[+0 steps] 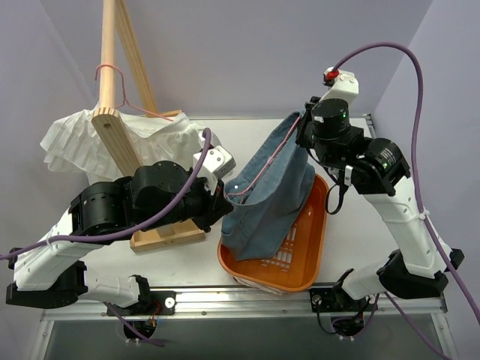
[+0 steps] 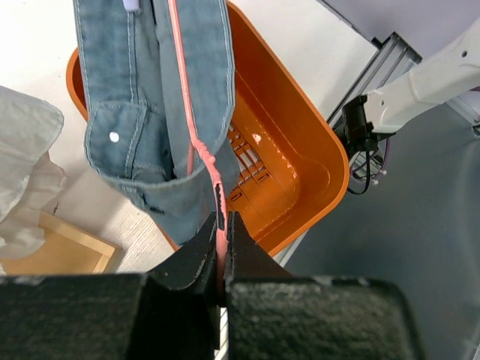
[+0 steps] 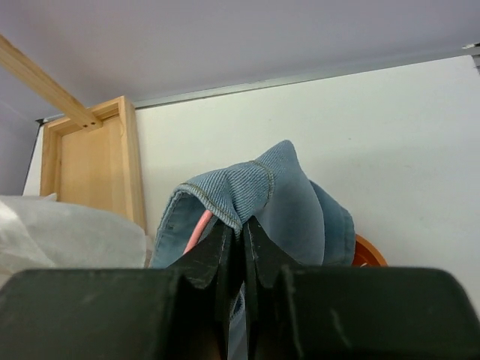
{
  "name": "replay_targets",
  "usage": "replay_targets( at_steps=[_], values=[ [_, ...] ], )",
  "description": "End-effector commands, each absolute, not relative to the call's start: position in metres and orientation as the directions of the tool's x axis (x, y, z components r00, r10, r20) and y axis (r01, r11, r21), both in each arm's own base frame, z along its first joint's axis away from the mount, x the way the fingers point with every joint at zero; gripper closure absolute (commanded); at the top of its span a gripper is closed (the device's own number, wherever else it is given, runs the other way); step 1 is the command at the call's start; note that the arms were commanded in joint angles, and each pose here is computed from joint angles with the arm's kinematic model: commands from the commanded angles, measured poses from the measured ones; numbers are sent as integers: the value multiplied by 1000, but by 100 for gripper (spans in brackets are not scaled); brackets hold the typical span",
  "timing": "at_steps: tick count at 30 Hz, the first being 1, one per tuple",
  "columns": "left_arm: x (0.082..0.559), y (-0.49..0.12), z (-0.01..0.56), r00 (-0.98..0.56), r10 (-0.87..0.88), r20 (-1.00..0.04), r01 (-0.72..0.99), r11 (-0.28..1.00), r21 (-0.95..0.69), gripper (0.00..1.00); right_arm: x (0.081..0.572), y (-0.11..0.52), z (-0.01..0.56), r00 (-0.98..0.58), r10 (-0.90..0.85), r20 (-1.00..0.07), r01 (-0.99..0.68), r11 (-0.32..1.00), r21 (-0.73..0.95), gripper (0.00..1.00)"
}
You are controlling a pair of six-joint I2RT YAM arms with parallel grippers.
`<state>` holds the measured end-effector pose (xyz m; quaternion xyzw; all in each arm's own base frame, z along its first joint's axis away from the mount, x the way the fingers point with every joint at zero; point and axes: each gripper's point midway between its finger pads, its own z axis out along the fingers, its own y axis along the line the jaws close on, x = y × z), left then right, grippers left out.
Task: Remove the skirt from the hanger
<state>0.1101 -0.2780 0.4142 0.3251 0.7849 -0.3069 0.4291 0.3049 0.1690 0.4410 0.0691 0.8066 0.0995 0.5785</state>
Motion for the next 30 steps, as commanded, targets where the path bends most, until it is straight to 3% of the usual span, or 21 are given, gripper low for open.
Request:
replay_targets(
  at_steps=[1,7,14,23,30],
  values=[
    [90,-261,404,-419,311,-853,814,546,-200,98,323,139,465,-221,241,-945,97,970,225,100],
    [80,-248,421,-376,213,-902,844,481,-238,98,348,120,456,-248,265,-932,118,963,242,100],
    [101,-230,457,-343,6,-939,777,564,-280,98,331,139,437,-294,334,-896,9,938,347,100],
    [123,-233,521,-246,-232,-941,739,583,-337,98,280,182,407,-432,354,-830,-238,843,483,100],
    [130,-242,558,-200,-361,-911,738,556,-382,98,207,214,463,-440,409,-800,-488,639,595,100]
  ],
)
